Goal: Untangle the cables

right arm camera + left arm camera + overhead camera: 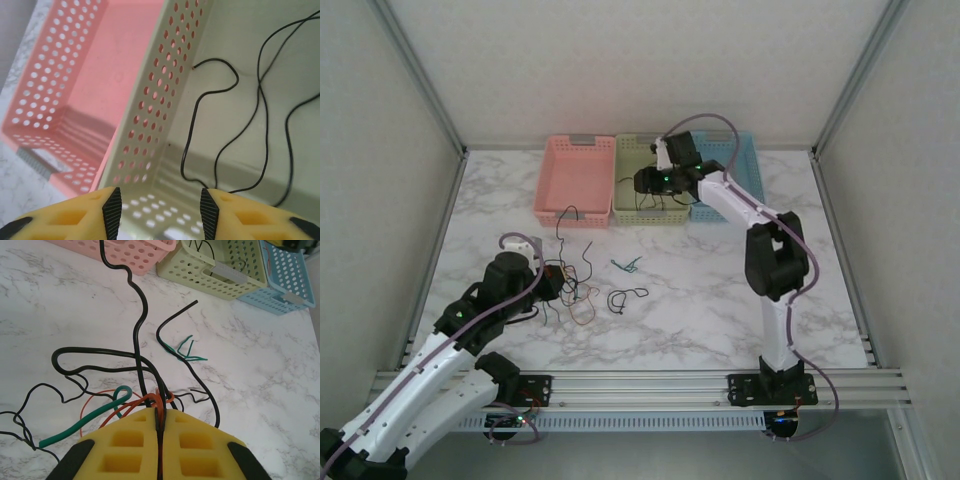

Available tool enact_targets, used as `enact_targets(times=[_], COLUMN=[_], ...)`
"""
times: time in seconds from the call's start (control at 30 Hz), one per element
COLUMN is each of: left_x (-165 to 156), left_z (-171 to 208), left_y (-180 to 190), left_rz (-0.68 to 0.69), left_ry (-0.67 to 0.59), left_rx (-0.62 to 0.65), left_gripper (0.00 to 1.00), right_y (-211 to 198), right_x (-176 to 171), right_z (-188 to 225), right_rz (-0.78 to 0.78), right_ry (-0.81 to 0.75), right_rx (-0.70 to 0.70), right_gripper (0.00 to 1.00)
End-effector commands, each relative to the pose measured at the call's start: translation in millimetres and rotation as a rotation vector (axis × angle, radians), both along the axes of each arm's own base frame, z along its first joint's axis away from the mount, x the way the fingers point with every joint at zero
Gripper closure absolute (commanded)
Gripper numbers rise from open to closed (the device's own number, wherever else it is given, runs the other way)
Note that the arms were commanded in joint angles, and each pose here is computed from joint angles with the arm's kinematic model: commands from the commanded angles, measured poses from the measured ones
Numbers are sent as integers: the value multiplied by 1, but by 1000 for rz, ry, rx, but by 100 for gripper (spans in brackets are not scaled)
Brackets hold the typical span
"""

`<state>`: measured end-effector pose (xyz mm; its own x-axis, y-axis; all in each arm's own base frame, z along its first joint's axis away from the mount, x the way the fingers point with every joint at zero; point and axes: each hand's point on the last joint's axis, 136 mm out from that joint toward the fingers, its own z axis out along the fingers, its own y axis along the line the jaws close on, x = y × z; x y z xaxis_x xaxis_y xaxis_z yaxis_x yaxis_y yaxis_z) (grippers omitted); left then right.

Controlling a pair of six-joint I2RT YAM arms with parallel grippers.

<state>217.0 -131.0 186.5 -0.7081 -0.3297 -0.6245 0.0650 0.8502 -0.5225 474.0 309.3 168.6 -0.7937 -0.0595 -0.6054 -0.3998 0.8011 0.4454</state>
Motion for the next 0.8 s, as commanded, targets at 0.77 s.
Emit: enact_targets(times=[0.77], left_x=[9], left_z=[-41], left_y=[0], left_rz=[28], left_ry=[83], left_rx=[58], left_gripper=[100], right_y=[-29], right_x=[-210], right_z=[-75], right_rz=[165], right_ry=[96], right_rx=[-30], right_gripper=[51])
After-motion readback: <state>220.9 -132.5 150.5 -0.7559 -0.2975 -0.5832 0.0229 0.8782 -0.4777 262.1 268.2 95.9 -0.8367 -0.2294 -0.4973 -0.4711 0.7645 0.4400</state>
